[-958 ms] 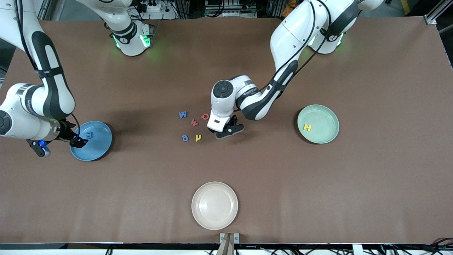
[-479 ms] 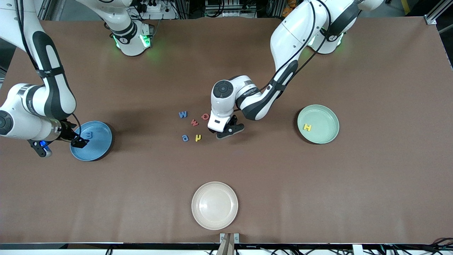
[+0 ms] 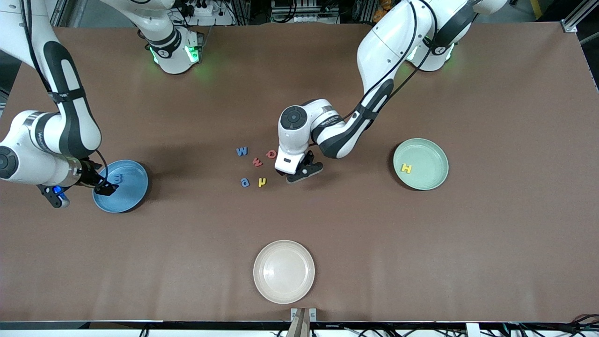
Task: Sort upper and lower case letters into plates
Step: 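Release the blue letter in the blue plate while the left gripper lowers, then grasp the teal R with the left gripper while the right gripper reaches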
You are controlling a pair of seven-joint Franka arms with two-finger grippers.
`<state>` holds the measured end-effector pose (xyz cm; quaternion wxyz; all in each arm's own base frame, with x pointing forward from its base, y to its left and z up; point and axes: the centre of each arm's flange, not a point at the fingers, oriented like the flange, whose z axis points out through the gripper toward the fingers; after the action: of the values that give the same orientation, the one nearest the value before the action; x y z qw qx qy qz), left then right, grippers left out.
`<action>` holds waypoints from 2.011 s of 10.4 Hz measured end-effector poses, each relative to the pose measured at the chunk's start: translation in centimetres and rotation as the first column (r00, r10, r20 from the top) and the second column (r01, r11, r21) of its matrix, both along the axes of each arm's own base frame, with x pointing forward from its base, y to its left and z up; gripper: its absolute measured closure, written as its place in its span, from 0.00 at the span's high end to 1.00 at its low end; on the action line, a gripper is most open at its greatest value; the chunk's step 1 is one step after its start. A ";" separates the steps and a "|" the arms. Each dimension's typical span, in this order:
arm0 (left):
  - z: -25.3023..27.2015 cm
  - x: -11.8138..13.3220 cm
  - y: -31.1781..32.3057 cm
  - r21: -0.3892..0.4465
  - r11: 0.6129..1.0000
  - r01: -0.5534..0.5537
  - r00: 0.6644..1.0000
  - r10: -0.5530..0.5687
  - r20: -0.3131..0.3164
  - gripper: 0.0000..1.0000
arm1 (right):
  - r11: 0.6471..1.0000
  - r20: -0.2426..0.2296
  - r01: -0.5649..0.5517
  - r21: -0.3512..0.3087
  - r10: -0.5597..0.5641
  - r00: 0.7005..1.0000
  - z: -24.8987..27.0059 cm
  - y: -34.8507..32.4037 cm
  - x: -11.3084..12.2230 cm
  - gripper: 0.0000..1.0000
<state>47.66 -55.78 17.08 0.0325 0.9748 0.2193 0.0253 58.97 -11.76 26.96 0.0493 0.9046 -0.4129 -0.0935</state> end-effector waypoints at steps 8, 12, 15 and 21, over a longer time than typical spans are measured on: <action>0.1 0.1 0.3 -0.007 0.997 -0.080 0.993 0.079 -0.084 0.51 | 1.000 -0.002 -0.001 0.001 0.001 1.000 0.0 0.0 0.0 1.00; 0.4 0.4 0.3 -0.005 0.996 -0.092 0.991 0.091 -0.095 0.38 | 1.000 -0.002 -0.004 0.000 0.004 1.000 0.0 0.5 0.1 1.00; 0.4 0.5 0.5 0.005 0.995 -0.100 0.989 0.100 -0.108 0.37 | 1.000 -0.002 -0.001 -0.004 0.001 1.000 -0.1 1.5 0.2 1.00; 1.0 1.5 1.5 0.032 0.997 -0.077 0.980 0.082 -0.180 0.37 | 0.998 0.010 0.050 -0.043 -0.050 0.999 -0.1 10.0 1.2 1.00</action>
<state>49.18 -54.26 18.08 -0.0010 0.9639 0.2597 -0.0594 60.13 -1.74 26.84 0.0645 0.8931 -0.4376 -0.0816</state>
